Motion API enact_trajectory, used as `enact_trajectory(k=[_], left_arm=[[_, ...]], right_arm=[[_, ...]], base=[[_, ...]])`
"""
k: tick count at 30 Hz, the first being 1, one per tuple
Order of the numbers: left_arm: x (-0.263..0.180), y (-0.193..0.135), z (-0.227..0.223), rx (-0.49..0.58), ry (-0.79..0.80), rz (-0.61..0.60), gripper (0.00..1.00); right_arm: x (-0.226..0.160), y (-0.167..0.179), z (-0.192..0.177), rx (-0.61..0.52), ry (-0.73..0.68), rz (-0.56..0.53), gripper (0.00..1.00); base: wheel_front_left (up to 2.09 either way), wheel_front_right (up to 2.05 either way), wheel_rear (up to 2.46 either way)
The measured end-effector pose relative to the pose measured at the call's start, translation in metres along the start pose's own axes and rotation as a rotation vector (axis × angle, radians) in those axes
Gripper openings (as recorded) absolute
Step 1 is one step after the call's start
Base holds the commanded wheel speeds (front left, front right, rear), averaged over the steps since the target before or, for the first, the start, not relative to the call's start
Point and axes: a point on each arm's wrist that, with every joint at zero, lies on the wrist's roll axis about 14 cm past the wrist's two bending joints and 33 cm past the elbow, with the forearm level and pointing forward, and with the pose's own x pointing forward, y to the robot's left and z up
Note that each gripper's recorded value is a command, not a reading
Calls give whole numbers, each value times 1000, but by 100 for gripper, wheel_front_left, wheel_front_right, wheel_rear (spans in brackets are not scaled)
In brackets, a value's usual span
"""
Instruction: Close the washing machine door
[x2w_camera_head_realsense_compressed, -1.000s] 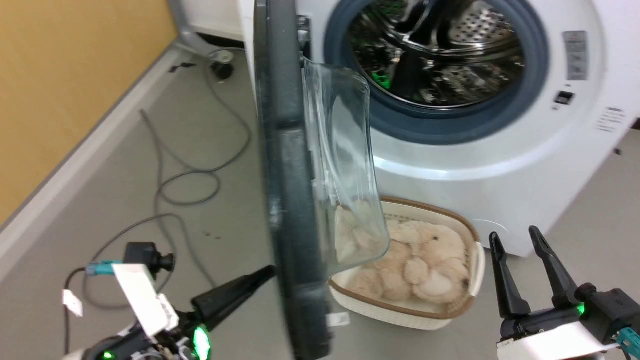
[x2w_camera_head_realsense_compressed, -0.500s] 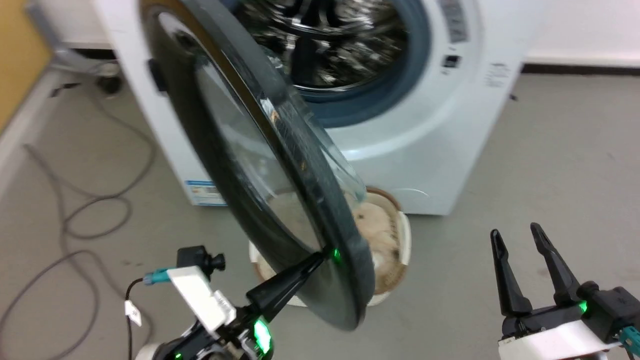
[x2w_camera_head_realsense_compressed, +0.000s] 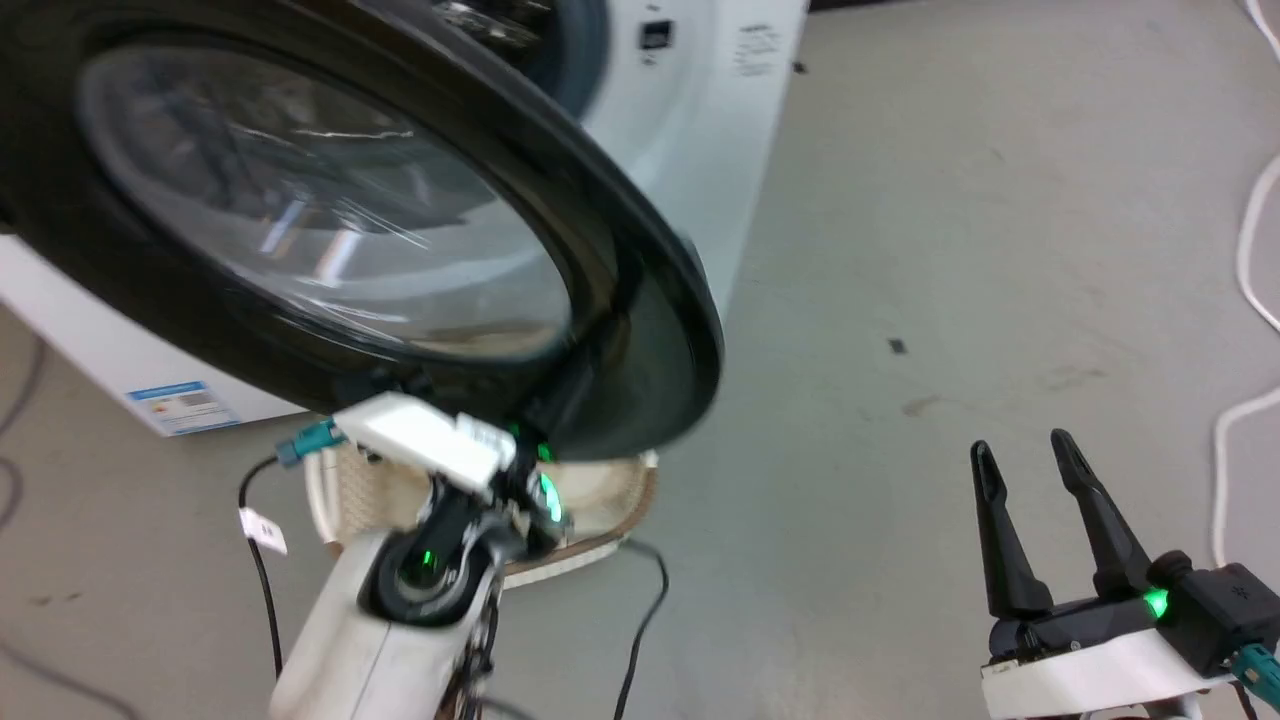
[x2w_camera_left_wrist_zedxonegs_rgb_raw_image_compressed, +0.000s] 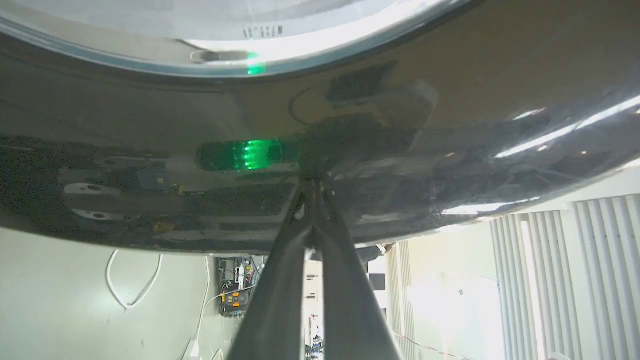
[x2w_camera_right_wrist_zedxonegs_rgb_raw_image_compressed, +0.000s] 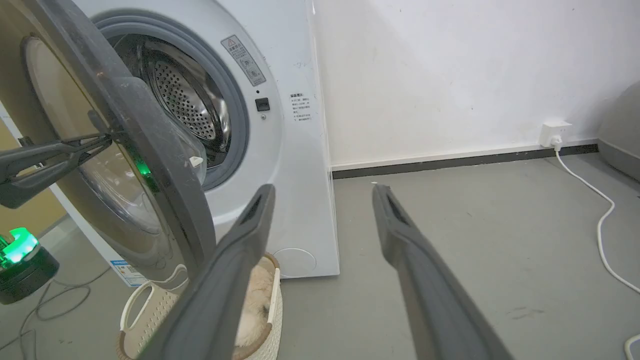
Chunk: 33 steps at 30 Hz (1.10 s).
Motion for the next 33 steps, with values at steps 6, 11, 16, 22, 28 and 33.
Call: enact_trajectory(k=[6,11,16,22,28,33], left_arm=[[38,1,15,10,-108,8,0],[40,0,7,31,-95,17,0],[24,-12,-2,144,-64,-4,0],[-24,-6,-7,610,-20,40,0],[-82,-11,29,1065,-129,79,0],[-123,-43,72,1308,-337,144,0]], right_arm=[[-7,-13,0,-9,7,-51,100],[-7,-11,4,-2,-7,-50,100],[-1,-1,7,13,-25,-16,100],[6,18,12,29,-49,49,100],[9,37,19,45,-74,115,100],[13,55,27,52,-100,179,100]], base=[[0,0,0],[0,0,0],[0,0,0],[0,0,0],[0,0,0],[0,0,0]])
